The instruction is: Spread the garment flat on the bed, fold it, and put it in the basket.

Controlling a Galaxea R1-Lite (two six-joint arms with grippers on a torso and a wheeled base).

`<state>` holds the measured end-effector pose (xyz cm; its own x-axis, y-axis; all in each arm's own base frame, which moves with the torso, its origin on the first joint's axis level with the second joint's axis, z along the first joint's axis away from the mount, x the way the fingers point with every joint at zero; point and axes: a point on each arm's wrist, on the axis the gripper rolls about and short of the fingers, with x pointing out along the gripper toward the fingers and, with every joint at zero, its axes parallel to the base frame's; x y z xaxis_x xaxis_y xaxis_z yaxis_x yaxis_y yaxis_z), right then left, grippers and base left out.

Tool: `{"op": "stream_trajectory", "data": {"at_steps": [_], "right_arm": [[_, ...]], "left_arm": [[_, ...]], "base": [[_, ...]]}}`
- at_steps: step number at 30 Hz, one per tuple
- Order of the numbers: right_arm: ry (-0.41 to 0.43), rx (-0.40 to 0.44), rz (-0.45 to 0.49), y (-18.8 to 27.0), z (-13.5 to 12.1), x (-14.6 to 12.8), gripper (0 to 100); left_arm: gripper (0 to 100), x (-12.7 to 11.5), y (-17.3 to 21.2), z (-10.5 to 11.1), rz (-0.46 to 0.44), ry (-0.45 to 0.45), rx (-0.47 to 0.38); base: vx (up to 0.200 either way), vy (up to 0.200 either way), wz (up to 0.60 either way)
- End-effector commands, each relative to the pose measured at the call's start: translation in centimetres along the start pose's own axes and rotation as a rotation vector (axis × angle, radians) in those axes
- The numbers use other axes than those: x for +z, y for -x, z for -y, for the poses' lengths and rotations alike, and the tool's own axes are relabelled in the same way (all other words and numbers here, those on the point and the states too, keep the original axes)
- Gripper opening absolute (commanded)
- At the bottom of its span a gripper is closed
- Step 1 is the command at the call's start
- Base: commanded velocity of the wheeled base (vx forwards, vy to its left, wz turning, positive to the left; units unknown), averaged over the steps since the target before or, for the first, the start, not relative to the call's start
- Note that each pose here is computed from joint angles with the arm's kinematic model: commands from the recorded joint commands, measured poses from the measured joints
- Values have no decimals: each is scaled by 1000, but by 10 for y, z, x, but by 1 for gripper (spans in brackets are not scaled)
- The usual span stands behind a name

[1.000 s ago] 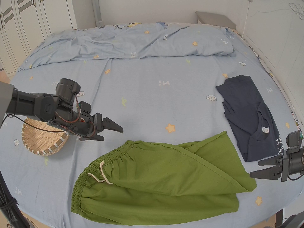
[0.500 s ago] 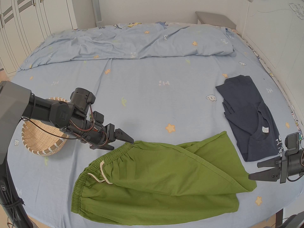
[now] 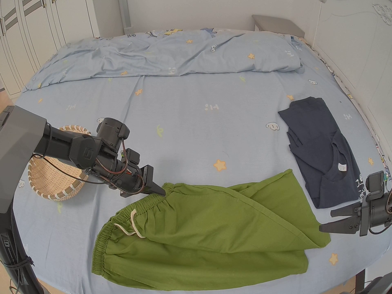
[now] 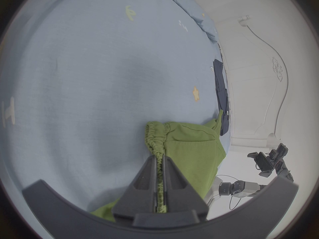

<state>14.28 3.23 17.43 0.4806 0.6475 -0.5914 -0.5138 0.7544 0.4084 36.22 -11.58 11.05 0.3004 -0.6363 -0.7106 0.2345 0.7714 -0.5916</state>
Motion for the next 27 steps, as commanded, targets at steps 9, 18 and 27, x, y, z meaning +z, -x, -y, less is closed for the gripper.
{"op": "stream_trajectory", "data": {"at_steps": [9, 18, 27], "right_arm": [[0, 2, -3, -1, 0, 0, 100], [-13, -3, -5, -2, 2, 1, 100], [-113, -65, -23, -3, 21, -6, 100]], "left_arm": [[0, 4, 59, 13, 139, -16, -10], [0, 9, 106, -6, 265, 28, 23], [0, 6, 100, -7, 247, 27, 22]], "base": [[0, 0, 0], [0, 0, 0], [0, 0, 0]]}}
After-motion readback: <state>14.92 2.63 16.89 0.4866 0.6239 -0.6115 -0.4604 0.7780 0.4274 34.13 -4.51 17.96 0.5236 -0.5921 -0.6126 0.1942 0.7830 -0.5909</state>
